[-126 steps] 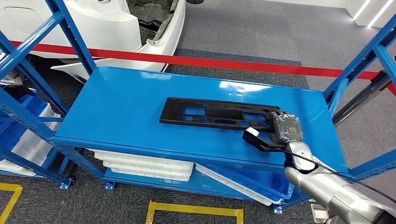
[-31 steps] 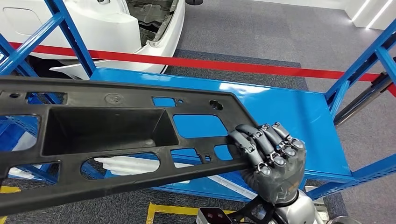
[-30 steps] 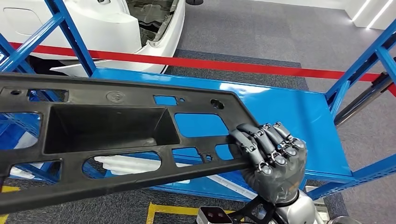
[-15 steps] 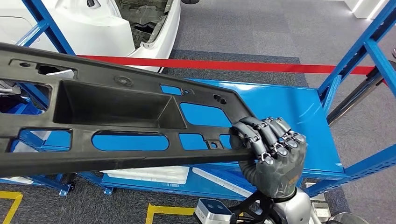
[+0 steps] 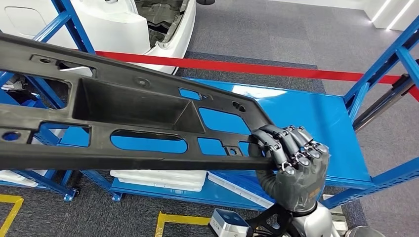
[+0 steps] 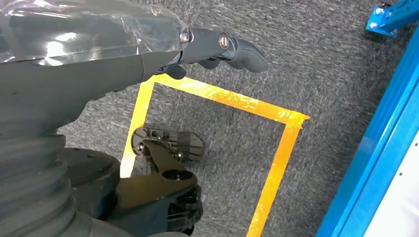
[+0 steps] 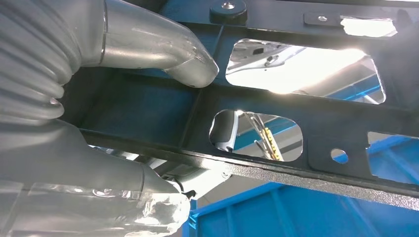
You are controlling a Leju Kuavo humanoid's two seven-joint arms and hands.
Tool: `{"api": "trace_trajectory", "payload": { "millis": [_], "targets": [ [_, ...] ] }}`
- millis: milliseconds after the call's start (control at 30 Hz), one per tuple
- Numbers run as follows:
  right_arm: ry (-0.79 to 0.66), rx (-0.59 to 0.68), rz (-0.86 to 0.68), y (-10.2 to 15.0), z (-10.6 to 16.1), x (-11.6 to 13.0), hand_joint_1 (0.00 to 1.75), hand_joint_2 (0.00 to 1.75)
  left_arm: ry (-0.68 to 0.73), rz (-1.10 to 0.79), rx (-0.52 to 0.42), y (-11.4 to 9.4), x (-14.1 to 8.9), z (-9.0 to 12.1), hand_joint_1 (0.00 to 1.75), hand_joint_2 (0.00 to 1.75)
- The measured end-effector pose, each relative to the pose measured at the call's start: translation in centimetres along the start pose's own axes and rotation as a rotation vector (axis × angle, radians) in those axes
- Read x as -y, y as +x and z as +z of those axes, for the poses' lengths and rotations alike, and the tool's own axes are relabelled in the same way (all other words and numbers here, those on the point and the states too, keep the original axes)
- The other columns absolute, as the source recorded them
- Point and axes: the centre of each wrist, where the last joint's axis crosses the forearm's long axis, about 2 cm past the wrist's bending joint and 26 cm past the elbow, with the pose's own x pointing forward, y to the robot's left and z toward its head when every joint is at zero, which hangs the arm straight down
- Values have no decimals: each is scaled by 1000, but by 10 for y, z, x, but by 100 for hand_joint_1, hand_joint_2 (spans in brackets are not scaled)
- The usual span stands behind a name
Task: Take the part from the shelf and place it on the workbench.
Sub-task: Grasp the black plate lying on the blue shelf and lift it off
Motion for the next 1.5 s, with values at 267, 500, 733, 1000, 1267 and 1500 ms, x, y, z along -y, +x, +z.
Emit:
{"api": "trace_trajectory", "payload": {
  "millis": [267, 500, 733, 1000, 1267, 1500],
  "targets": [
    [1, 6, 0, 0, 0, 0, 175, 175, -5, 7, 4, 2, 4, 0, 0, 175],
    [6, 3, -2, 1, 1, -1, 175, 175, -5, 6, 2, 2, 5, 1, 0, 175],
    [11, 10, -3, 1, 3, -1, 175, 175, -7, 2, 6, 2, 4, 0, 0, 175],
    [24, 6, -5, 3, 6, 0, 175, 175, -8, 1, 9, 4, 4, -1, 0, 175],
    [22, -1, -5, 3, 6, 0, 175, 175, -8, -2, 11, 5, 5, -1, 0, 175],
    [22, -10, -6, 3, 5, 0, 175, 175, -8, -3, 11, 4, 4, -1, 0, 175]
  ]
}}
